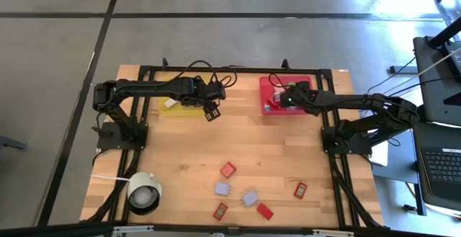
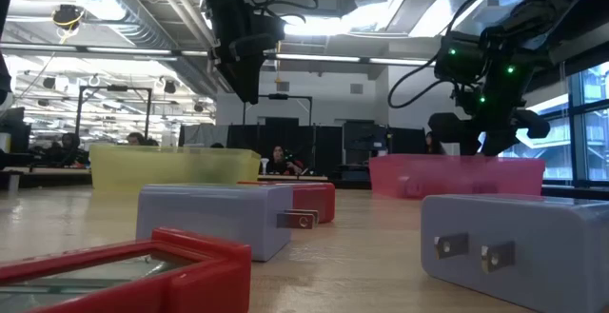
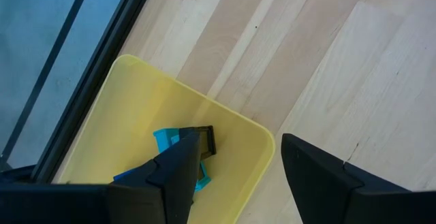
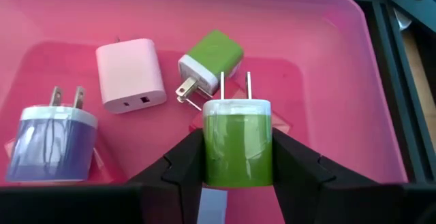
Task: Pick & Place Office items
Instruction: Put the green charger adapter into the red bin, then put the left red digital clock into the yellow bin
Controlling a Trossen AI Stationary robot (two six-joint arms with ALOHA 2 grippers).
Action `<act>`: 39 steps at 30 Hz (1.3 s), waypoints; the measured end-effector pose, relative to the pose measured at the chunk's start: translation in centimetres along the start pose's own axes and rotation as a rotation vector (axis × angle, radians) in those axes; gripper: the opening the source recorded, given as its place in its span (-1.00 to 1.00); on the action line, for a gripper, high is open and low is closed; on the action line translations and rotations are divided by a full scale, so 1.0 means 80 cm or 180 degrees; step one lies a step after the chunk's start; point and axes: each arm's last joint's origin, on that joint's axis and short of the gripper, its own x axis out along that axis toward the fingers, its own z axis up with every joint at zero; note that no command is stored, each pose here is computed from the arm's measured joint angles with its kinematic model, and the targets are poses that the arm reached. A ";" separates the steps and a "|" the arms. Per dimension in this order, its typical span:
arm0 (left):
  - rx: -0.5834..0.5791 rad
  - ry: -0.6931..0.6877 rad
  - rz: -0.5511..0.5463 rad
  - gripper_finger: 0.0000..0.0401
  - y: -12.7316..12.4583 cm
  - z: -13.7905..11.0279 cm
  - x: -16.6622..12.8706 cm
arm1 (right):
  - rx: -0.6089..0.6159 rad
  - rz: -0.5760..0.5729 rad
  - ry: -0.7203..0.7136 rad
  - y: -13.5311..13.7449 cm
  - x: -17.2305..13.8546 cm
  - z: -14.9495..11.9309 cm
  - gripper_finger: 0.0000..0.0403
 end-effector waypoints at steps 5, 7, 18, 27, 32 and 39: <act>-0.0001 0.0000 0.0000 0.00 0.000 0.000 0.000 | 0.0000 0.0007 0.0008 0.000 0.000 0.000 -0.29; -0.0001 0.0001 0.0000 0.01 0.000 0.000 0.000 | 0.0000 0.0007 0.0008 0.000 0.000 0.000 -0.29; -0.0001 0.0000 0.0000 0.00 0.000 0.000 0.000 | -0.0157 -0.0014 -0.0023 0.000 0.000 0.000 -0.18; 0.0001 0.0000 0.0000 0.01 0.000 0.000 0.000 | -0.0233 -0.0005 -0.0029 0.000 0.000 0.001 0.13; -0.0001 0.0000 0.0000 0.00 0.000 0.000 0.000 | -0.0605 0.0155 -0.0052 0.008 -0.018 0.012 0.19; -0.0001 0.0000 0.0000 0.00 0.000 0.000 0.000 | -0.1042 0.0971 -0.0090 0.036 -0.069 0.037 0.19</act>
